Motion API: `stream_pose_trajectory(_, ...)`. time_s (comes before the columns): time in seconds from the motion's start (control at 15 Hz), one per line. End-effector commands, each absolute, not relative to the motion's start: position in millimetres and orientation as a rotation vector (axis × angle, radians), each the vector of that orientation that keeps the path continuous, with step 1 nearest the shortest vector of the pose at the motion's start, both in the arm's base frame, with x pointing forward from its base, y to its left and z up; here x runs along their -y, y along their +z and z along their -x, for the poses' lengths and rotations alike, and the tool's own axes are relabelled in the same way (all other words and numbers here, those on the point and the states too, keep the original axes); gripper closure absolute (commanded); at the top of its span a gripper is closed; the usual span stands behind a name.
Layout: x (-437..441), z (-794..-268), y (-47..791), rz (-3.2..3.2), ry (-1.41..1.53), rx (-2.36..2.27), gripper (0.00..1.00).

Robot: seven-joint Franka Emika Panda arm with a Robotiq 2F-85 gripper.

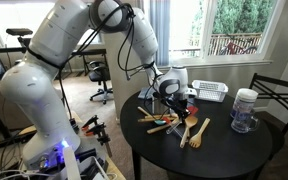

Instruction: Put one orange spatula in the silver tin

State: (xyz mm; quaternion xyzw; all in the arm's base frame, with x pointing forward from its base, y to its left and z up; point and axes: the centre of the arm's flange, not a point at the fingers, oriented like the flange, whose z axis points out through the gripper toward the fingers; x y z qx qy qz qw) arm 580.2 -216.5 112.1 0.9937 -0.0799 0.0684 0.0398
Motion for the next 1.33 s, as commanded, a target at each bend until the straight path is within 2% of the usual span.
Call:
stream_pose_trajectory(0.0,198.3,-568.7,145.0,-3.02,0.393,0.265,0.9)
stream_pose_trajectory(0.6,102.9,-592.3,228.2,-2.949,0.661,0.154,0.9)
stream_pose_trajectory(1.27,70.9,-574.5,288.9,-2.837,0.745,0.131,0.9)
